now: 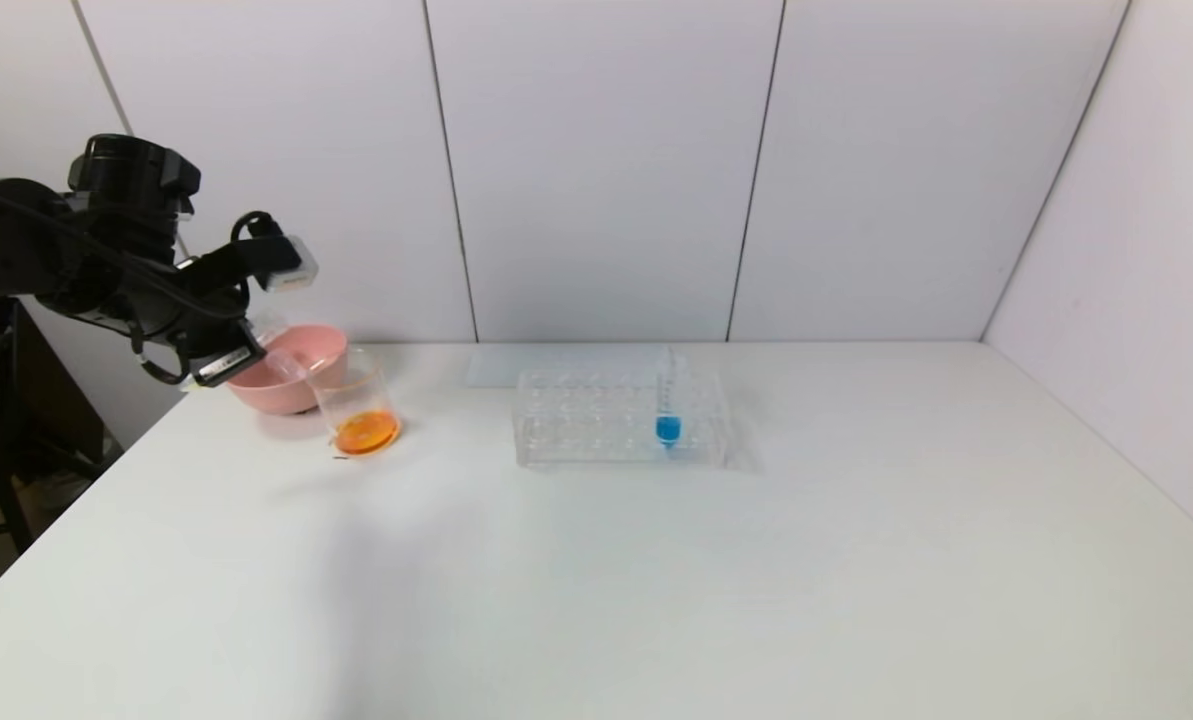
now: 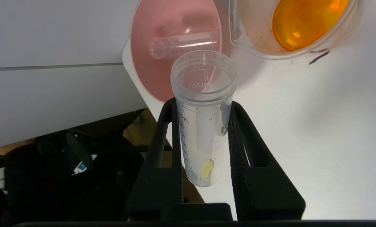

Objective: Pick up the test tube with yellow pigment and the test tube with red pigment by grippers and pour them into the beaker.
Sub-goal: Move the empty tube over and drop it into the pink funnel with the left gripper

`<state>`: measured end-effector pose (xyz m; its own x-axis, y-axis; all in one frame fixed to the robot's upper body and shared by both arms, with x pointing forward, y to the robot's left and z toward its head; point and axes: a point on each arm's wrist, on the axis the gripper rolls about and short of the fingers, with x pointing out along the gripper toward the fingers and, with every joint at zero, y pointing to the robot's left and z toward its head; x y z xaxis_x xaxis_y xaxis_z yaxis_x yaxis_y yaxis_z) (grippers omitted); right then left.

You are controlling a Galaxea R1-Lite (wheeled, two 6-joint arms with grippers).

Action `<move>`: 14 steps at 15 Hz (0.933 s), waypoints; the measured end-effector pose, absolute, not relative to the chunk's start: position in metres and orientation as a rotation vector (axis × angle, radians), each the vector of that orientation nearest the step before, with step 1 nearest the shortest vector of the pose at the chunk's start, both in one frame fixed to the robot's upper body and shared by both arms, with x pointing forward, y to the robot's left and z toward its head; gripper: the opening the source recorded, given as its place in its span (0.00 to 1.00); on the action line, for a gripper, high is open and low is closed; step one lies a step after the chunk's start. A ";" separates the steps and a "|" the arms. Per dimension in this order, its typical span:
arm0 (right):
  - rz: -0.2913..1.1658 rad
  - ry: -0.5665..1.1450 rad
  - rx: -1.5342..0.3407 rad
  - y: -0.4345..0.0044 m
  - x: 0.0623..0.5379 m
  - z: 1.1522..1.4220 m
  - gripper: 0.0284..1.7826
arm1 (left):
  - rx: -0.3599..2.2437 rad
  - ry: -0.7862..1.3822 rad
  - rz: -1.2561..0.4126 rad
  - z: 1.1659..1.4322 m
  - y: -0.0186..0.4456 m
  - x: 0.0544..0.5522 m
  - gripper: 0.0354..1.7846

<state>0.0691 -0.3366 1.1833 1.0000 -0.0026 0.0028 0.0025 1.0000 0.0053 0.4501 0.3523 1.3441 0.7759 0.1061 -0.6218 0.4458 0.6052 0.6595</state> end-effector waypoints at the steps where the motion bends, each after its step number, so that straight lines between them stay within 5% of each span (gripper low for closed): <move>1: -0.003 -0.003 0.005 -0.337 0.069 1.183 0.95 | 0.863 0.659 -0.205 1.347 0.353 0.450 0.23; 14: -0.003 -0.003 0.005 -0.337 0.069 1.183 0.95 | 0.169 0.321 0.052 1.364 0.358 0.484 0.23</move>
<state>0.0691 -0.3366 1.1833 1.0000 -0.0030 0.0028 0.0030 1.0000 0.0047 0.4842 0.3576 1.3644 0.9477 0.0780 -0.3094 -0.0245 0.9846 0.1733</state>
